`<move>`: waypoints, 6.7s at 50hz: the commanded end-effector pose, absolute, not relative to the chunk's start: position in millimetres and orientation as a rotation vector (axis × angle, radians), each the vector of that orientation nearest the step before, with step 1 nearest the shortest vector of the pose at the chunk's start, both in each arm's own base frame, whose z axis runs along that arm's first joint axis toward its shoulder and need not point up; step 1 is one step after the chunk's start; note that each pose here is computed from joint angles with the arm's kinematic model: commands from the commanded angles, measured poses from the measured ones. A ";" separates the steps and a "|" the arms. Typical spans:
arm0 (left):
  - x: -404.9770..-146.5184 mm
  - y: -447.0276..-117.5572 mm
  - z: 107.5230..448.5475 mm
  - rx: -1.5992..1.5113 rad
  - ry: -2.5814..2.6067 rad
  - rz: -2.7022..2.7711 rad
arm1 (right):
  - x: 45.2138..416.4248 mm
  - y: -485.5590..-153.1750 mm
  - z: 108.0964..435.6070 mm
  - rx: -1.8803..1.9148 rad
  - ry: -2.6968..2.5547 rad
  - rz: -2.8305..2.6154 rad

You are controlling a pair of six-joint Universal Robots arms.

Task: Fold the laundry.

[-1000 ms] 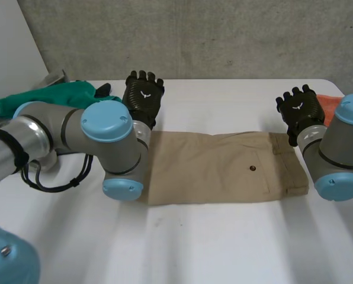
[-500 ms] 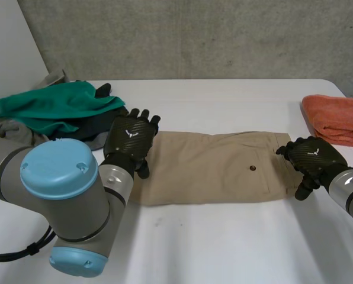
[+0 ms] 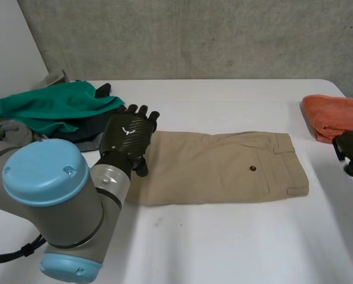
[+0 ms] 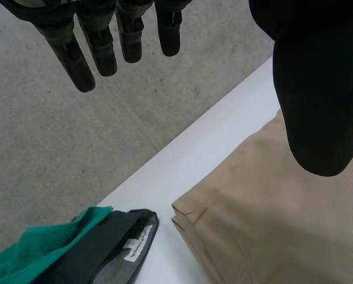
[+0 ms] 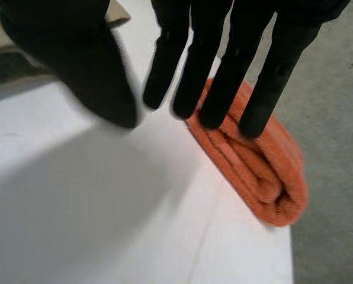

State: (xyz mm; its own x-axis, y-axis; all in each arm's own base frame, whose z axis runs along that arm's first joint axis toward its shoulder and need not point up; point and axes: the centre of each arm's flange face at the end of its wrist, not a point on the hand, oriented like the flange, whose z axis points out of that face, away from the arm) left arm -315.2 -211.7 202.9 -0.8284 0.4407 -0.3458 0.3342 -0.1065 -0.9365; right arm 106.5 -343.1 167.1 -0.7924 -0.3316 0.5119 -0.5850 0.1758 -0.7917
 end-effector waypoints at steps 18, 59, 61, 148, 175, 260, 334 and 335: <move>-315.6 -201.4 209.0 -0.831 -1.976 2.033 | 157.4 -306.7 127.3 1.289 -2.391 1.760; -292.1 -219.6 245.3 -0.667 -1.933 2.151 | 356.0 -179.1 145.0 2.239 -1.245 2.150; -290.1 -224.3 248.3 -0.639 -1.931 2.158 | 358.3 -176.5 141.2 2.254 -1.248 2.139; -344.4 -215.6 261.0 -0.858 -1.860 1.615 | 284.7 -221.8 93.9 1.594 -1.981 2.182; -344.7 -217.0 256.6 -0.859 -1.871 1.606 | 319.2 -248.7 98.1 1.631 -1.894 2.274; -349.4 -195.9 277.1 -0.888 -1.773 1.628 | -20.3 -571.7 146.2 0.563 -1.735 2.681; -167.4 -471.1 198.9 -0.869 -2.205 2.406 | 188.6 -312.5 195.0 1.151 -1.788 2.279; -167.4 -478.3 187.9 -0.884 -2.206 2.389 | 188.5 -310.3 191.0 1.163 -1.797 2.261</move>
State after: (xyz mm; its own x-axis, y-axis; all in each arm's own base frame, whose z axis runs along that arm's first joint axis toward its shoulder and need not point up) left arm -182.1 -441.5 241.4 -0.8644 0.1748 -0.4714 0.4428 -0.1793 -0.8785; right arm 187.1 -326.7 220.0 -0.7562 -0.3688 0.5405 -0.3927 -0.4049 -0.8257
